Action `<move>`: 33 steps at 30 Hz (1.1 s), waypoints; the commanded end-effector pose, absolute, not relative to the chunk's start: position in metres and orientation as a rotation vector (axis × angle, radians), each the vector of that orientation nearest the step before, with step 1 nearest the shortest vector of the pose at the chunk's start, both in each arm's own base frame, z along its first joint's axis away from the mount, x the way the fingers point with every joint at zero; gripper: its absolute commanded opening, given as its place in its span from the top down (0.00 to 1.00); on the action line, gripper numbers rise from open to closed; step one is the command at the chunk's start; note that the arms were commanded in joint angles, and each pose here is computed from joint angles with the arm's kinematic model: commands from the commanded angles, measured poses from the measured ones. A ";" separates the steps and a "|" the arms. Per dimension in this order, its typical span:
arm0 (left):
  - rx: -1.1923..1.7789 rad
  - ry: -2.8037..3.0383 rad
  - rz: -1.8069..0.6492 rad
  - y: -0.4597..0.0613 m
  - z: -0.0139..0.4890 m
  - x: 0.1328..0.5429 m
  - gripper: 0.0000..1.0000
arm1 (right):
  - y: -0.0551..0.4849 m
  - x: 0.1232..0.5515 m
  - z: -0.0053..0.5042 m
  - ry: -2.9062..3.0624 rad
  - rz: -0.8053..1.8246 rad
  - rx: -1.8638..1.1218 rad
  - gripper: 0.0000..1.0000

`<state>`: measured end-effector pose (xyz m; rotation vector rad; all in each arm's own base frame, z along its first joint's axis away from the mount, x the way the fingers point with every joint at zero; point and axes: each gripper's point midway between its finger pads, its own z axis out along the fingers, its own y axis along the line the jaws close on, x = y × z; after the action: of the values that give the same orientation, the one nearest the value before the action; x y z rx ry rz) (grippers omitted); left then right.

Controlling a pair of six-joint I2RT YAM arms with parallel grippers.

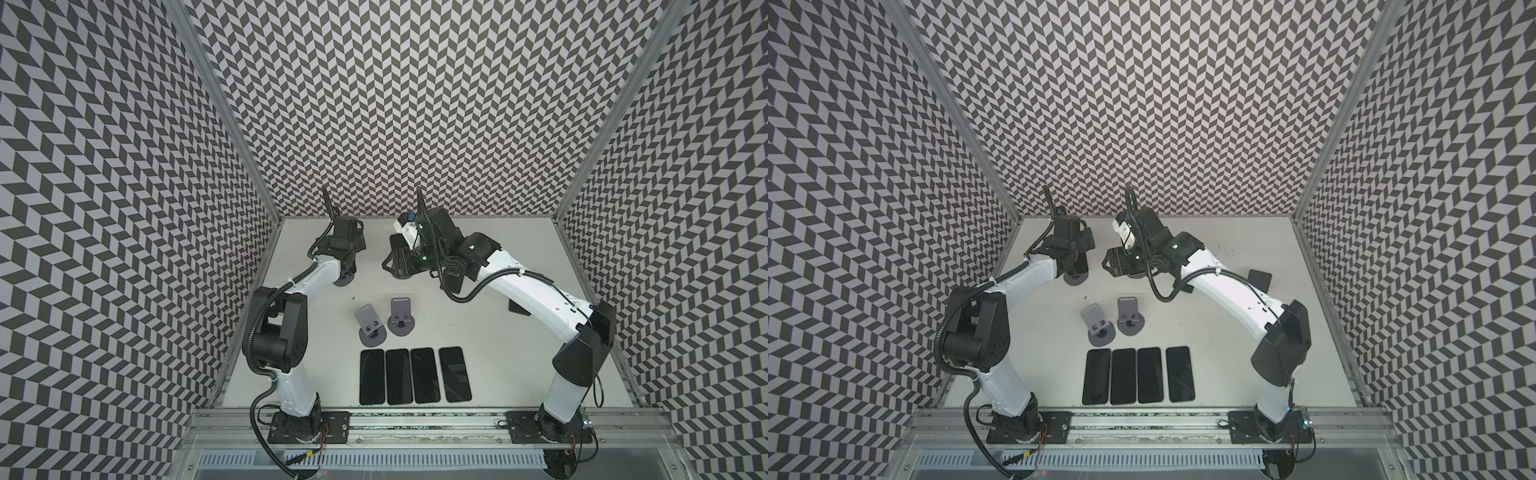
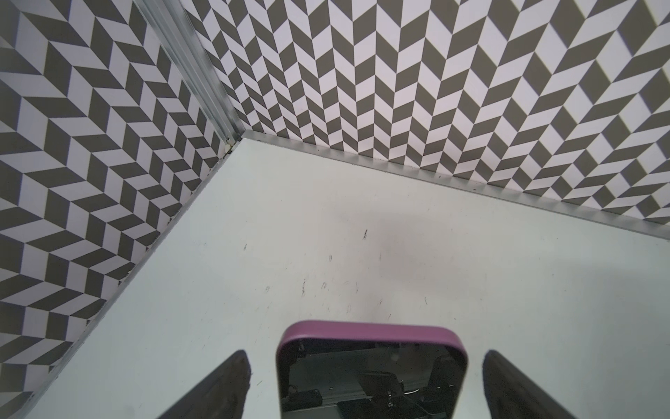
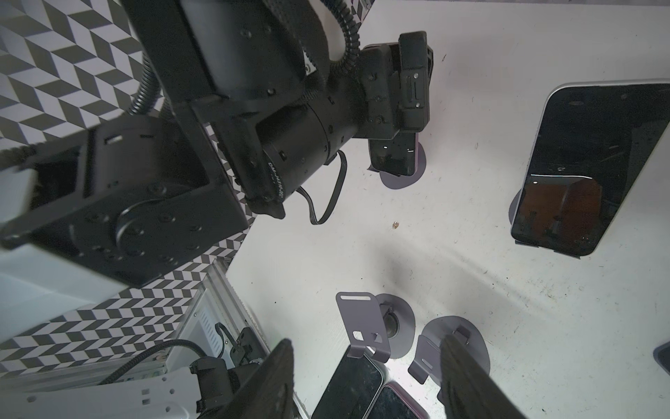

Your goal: Remove the phone from the phone stand

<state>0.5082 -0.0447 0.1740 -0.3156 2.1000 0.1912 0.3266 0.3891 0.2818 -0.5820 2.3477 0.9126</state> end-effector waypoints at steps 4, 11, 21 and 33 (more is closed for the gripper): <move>-0.302 2.085 0.241 -0.042 0.182 0.511 0.04 | 0.390 0.328 0.299 2.289 0.937 -0.592 0.39; -0.276 2.085 0.256 -0.044 0.182 0.511 0.04 | 0.392 0.328 0.297 2.296 0.943 -0.593 0.40; -0.234 2.107 0.273 -0.048 0.172 0.515 0.06 | 0.391 0.328 0.298 2.296 0.936 -0.592 0.40; -0.212 2.135 0.300 -0.047 0.158 0.521 0.07 | 0.392 0.330 0.298 2.295 0.922 -0.605 0.41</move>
<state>0.5145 -0.0479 0.1486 -0.2035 2.1600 0.2894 0.3238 0.3884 0.2801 -0.5954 2.3590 0.9138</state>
